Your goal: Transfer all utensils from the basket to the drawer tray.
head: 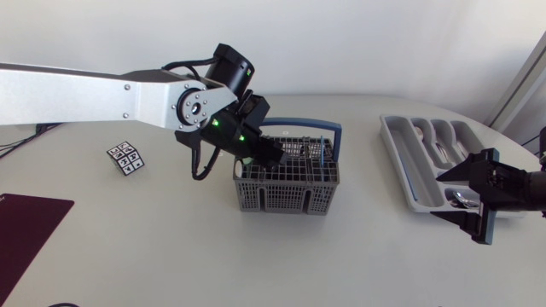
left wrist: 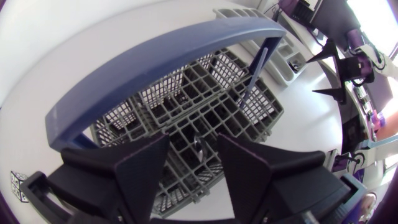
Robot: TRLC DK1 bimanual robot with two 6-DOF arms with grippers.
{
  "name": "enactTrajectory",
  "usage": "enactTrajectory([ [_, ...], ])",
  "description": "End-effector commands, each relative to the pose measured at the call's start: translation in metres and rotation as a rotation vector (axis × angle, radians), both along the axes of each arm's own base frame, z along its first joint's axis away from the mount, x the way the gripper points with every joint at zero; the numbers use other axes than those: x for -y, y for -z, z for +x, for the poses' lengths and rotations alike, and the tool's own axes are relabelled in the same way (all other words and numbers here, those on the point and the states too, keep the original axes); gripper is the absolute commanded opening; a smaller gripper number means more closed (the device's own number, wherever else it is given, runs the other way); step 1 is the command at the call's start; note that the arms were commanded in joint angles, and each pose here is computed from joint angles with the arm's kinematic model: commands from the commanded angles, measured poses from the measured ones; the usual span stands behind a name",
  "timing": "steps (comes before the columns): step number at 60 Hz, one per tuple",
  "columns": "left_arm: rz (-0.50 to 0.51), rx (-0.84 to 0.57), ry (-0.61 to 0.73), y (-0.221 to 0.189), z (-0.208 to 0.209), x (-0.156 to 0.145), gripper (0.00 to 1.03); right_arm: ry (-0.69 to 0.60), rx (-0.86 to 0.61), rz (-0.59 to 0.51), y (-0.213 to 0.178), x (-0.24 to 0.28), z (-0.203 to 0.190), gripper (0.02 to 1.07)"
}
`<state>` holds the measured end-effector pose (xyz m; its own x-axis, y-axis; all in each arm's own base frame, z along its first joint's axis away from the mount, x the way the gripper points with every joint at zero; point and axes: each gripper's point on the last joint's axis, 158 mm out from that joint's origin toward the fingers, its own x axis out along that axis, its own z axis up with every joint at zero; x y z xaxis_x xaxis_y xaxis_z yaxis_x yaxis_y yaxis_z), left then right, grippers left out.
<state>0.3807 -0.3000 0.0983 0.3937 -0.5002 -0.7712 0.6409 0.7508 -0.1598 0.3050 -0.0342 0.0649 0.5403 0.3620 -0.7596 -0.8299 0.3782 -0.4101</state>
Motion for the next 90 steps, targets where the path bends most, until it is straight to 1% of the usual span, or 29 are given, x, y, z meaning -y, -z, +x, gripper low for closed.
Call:
enactTrajectory([
  [1, -0.006, -0.05, -0.009, 0.016, -0.007, 0.003, 0.35, -0.003, -0.016, 0.052, 0.001, -0.025, -0.012, 0.97],
  [6, -0.015, -0.05, -0.005, 0.016, -0.008, 0.004, 0.28, -0.029, -0.016, 0.079, 0.0, -0.047, -0.021, 0.97],
  [13, -0.029, -0.059, 0.0, 0.016, -0.009, 0.004, 0.2, -0.051, 0.015, 0.087, 0.0, -0.071, -0.027, 0.97],
  [17, -0.026, -0.064, 0.0, 0.018, -0.01, 0.003, 0.15, -0.052, 0.032, 0.092, -0.003, -0.079, -0.027, 0.97],
  [21, -0.027, -0.069, 0.002, 0.019, -0.012, 0.003, 0.12, -0.059, 0.039, 0.096, -0.006, -0.085, -0.028, 0.97],
  [29, -0.043, -0.08, 0.01, 0.018, -0.015, 0.004, 0.04, -0.071, 0.02, 0.097, -0.004, -0.094, -0.03, 0.97],
  [38, -0.078, -0.082, 0.02, 0.008, -0.017, 0.005, 0.04, -0.087, 0.001, 0.094, 0.0, -0.105, -0.037, 0.97],
  [45, -0.107, -0.077, 0.026, -0.004, -0.019, 0.004, 0.04, -0.093, 0.016, 0.087, 0.0, -0.111, -0.038, 0.97],
  [60, -0.194, -0.054, 0.05, -0.039, -0.028, 0.002, 0.04, -0.111, 0.006, 0.078, 0.002, -0.121, -0.044, 0.97],
  [66, -0.244, -0.038, 0.06, -0.061, -0.032, 0.001, 0.04, -0.115, 0.019, 0.077, -0.002, -0.124, -0.045, 0.97],
  [74, -0.305, 0.002, 0.084, -0.093, -0.039, 0.0, 0.04, -0.113, 0.032, 0.099, -0.01, -0.131, -0.047, 0.97],
  [80, -0.335, 0.027, 0.101, -0.113, -0.047, -0.003, 0.04, -0.072, 0.03, 0.144, -0.019, -0.136, -0.045, 0.98],
  [90, -0.356, 0.074, 0.129, -0.133, -0.06, -0.012, 0.04, -0.045, 0.007, 0.198, -0.033, -0.15, -0.044, 0.98],
])
